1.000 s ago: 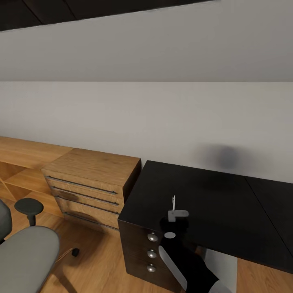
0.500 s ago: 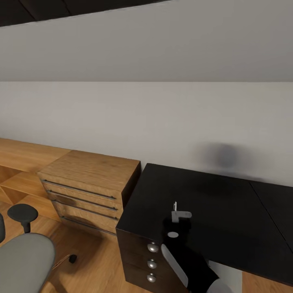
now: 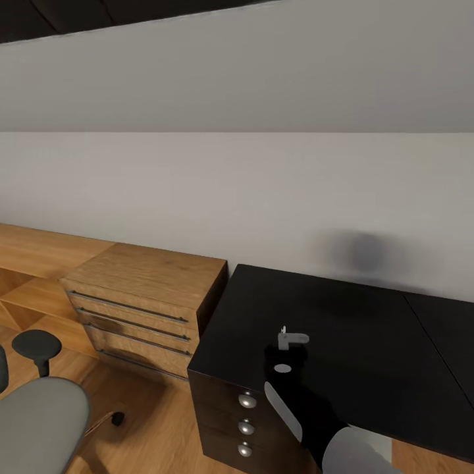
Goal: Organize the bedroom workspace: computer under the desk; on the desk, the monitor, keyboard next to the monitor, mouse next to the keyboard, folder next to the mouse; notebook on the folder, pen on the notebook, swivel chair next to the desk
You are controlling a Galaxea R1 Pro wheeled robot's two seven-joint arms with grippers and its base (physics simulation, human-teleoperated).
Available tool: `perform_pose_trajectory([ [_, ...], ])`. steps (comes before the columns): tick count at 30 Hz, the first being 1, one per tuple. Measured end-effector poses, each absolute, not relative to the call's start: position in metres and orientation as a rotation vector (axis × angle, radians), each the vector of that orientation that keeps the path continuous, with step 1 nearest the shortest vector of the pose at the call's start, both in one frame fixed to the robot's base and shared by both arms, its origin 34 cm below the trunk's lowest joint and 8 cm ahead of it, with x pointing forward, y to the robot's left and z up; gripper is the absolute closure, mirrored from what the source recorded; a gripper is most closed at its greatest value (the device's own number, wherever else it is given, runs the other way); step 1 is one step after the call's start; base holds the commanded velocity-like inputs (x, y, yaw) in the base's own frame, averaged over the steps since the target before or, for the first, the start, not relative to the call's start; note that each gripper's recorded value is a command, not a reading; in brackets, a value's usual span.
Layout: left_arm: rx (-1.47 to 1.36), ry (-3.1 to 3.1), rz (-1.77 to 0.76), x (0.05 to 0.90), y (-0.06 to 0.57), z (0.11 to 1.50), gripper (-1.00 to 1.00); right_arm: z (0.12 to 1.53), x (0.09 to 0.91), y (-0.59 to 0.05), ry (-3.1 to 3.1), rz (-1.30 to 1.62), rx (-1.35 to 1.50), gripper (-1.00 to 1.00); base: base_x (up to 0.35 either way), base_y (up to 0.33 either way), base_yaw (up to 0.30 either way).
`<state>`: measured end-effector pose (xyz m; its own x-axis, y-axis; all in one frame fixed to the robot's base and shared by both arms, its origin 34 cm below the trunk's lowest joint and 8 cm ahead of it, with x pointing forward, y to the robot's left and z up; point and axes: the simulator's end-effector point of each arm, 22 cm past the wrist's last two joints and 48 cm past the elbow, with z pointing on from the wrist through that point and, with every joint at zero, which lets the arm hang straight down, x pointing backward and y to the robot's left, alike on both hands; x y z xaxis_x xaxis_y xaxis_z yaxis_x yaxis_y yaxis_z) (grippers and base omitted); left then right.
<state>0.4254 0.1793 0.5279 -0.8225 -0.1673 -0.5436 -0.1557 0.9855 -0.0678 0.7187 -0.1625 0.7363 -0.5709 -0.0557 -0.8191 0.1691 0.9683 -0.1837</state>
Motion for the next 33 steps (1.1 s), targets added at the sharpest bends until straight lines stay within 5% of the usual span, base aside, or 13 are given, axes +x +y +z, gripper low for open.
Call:
perform_pose_trajectory([
  [33,-0.233,2.551,-0.019,0.426,0.182,0.528,-1.0,0.736,0.717,-0.155,2.178,-0.286,0.08,-1.0,0.0,0.0,0.0],
])
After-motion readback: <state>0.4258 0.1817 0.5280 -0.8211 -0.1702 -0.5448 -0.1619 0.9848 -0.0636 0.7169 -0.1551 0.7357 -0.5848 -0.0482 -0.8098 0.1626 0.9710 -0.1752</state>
